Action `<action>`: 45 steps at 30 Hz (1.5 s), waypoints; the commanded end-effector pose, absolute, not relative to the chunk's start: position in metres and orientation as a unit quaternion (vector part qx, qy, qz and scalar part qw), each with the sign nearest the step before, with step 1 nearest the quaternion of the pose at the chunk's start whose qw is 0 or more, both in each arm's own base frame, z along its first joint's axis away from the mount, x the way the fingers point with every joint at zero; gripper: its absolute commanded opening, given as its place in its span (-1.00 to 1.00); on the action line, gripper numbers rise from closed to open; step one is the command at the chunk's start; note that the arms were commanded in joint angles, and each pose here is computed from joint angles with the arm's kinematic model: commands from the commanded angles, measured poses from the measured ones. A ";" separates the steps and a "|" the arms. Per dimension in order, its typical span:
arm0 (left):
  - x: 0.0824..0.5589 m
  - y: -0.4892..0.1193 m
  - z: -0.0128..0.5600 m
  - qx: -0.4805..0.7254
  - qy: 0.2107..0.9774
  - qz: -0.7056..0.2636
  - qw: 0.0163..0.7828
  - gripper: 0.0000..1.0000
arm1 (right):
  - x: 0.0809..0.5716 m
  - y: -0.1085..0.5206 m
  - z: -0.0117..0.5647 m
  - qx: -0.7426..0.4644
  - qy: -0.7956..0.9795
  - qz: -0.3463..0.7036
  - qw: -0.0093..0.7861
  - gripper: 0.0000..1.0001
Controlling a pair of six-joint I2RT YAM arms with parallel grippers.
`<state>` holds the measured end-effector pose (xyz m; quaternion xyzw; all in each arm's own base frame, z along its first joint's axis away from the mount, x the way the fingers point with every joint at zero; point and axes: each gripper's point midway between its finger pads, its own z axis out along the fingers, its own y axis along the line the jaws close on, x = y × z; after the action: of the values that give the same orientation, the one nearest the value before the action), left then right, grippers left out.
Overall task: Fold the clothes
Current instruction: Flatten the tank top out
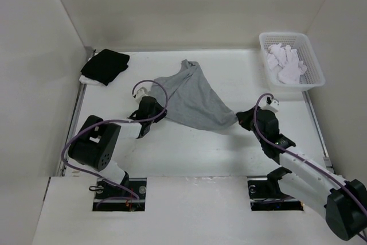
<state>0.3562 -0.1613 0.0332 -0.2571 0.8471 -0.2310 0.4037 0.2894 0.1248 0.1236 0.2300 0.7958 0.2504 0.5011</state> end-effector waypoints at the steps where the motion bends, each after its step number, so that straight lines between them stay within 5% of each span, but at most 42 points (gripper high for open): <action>1: 0.368 -0.182 0.059 -0.254 0.827 -0.281 0.415 -0.77 | 0.293 0.127 0.134 0.229 0.783 0.264 0.515 -1.00; 5: 0.362 -0.187 0.117 -0.236 0.806 -0.312 0.445 -1.00 | 0.293 0.127 0.141 0.228 0.777 0.271 0.520 -1.00; 12: 0.313 -0.167 0.223 -0.148 0.820 -0.212 0.510 -0.99 | 0.271 0.127 0.154 0.219 0.773 0.296 0.517 -1.00; 16: 0.267 -0.148 0.183 -0.108 0.872 -0.098 0.466 -0.84 | 0.228 0.146 0.113 0.208 0.817 0.315 0.437 -1.00; 18: 0.247 -0.132 0.155 -0.104 0.892 -0.045 0.438 -0.52 | 0.202 0.164 0.099 0.195 0.834 0.334 0.394 -0.97; 22: 0.229 -0.113 0.136 -0.145 0.891 -0.039 0.428 -0.06 | 0.183 0.171 0.099 0.179 0.848 0.302 0.396 -0.40; 26: 0.230 -0.105 0.143 -0.166 0.878 -0.050 0.446 -0.08 | 0.193 0.161 0.117 0.177 0.847 0.247 0.436 -0.05; 30: 0.235 -0.108 0.126 -0.175 0.879 -0.059 0.439 -0.09 | 0.208 0.162 0.120 0.163 0.844 0.225 0.458 -0.14; 35: 0.245 -0.144 0.095 -0.143 0.895 -0.100 0.410 -0.24 | 0.218 0.156 0.120 0.167 0.841 0.210 0.469 -0.75; 45: 0.224 -0.171 0.035 -0.077 0.936 -0.115 0.324 -0.28 | 0.222 0.148 0.114 0.180 0.832 0.223 0.475 -0.75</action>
<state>0.2183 -0.1542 0.0314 -0.0900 0.9417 -0.0775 0.3147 0.2162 0.1411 0.1053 0.1833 0.8439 0.2027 0.4617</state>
